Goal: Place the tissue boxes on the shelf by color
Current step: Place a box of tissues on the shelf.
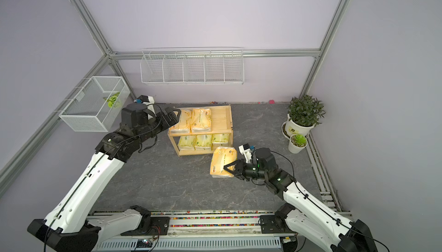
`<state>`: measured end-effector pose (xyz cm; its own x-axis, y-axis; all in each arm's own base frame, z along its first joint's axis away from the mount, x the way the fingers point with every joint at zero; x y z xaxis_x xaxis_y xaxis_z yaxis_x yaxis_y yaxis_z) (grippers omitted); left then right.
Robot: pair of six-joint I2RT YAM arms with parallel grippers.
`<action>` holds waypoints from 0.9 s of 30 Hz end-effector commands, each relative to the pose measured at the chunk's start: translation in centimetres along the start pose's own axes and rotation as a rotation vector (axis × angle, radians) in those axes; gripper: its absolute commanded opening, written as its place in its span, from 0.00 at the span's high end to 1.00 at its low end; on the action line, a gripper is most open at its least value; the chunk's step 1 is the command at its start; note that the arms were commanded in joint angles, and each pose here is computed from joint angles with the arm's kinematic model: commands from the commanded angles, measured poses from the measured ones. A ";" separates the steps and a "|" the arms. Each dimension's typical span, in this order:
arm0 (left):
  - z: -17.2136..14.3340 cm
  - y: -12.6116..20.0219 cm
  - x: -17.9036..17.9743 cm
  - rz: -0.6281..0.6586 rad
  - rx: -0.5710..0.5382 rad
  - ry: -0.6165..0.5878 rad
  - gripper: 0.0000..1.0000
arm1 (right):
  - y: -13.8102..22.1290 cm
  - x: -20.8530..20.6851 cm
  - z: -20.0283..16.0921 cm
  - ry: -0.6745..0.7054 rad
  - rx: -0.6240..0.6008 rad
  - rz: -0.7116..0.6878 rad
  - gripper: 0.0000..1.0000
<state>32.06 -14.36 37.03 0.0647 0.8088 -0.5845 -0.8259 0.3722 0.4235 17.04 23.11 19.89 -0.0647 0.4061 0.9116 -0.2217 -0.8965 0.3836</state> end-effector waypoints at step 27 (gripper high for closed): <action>1.1 -0.8 2.4 0.046 0.046 -0.054 0.00 | 2.4 9.4 19.4 0.182 -0.045 -0.046 0.79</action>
<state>33.56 -12.36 35.87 0.0405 0.8426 -0.5371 -0.8022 0.3478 0.4852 34.54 21.14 32.07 -0.1969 0.4772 0.8565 -0.2923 -0.8624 0.4133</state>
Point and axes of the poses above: each gripper's point midway between its finger pads, its own y axis back along the fingers, its own x axis along the line the jaws close on, z = x × y, the point moved 2 cm from there along y, back along the fingers
